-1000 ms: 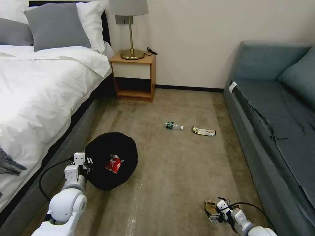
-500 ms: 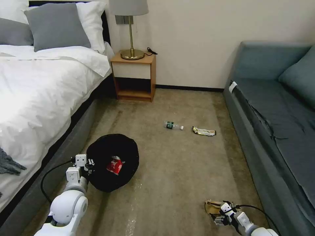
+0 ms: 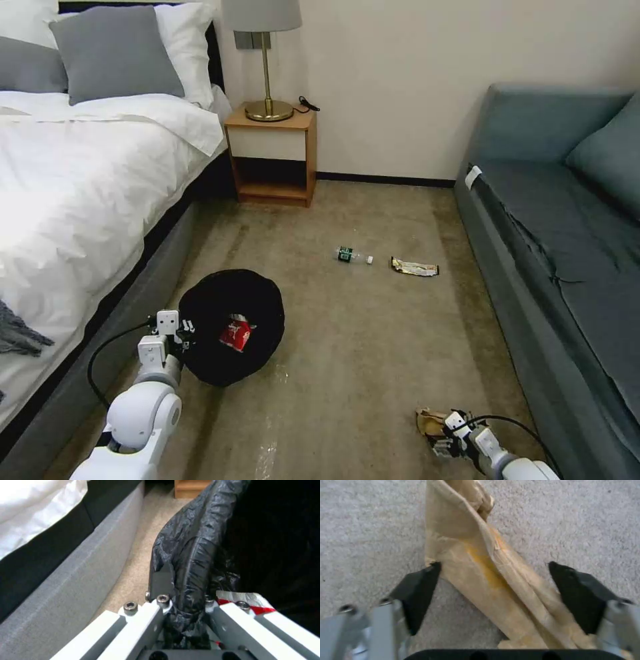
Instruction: Pick up the trash bin, then pick up the garbage on the floor and place it into the trash bin.
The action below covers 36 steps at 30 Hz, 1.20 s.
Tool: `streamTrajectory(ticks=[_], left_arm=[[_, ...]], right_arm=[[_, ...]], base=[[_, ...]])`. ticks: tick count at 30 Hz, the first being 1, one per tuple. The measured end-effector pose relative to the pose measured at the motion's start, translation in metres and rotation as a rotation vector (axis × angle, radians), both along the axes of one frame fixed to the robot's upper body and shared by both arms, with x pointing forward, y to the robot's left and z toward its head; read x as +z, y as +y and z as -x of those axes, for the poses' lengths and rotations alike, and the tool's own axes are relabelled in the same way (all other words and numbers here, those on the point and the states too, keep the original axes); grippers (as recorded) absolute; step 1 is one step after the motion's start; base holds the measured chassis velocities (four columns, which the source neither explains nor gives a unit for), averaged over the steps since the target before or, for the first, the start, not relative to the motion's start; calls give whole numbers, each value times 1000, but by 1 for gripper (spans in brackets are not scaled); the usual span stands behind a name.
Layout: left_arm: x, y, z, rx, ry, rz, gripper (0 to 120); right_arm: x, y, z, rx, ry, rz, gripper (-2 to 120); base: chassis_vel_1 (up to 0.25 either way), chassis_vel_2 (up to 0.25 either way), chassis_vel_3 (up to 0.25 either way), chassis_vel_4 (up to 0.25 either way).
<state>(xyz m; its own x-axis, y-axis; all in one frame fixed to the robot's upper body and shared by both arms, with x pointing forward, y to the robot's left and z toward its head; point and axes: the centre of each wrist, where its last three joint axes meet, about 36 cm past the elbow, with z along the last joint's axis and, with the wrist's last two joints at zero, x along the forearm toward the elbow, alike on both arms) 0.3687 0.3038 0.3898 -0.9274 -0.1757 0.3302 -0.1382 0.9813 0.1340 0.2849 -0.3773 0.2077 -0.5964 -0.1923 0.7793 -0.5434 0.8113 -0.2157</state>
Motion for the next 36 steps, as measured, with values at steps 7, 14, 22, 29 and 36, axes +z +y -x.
streamTrajectory(ticks=[7,14,22,29,36], left_arm=[[1,0,-1,1,-3,4,0],[-3,4,0,0,3,2,0],[-10,13,5,13,10,-8,0],[-10,14,8,16,13,1,0],[-12,15,9,15,15,-1,0]], right_arm=[[0,-4,-5,0,-14,0,54],[-3,-4,-4,18,-9,6,28],[-2,0,-12,16,-37,-4,0],[7,4,-36,3,-93,-26,0],[28,14,-83,-26,-205,-55,0]], base=[[0,0,0,0],[0,0,0,0],[0,0,0,0],[0,0,0,0],[0,0,0,0]])
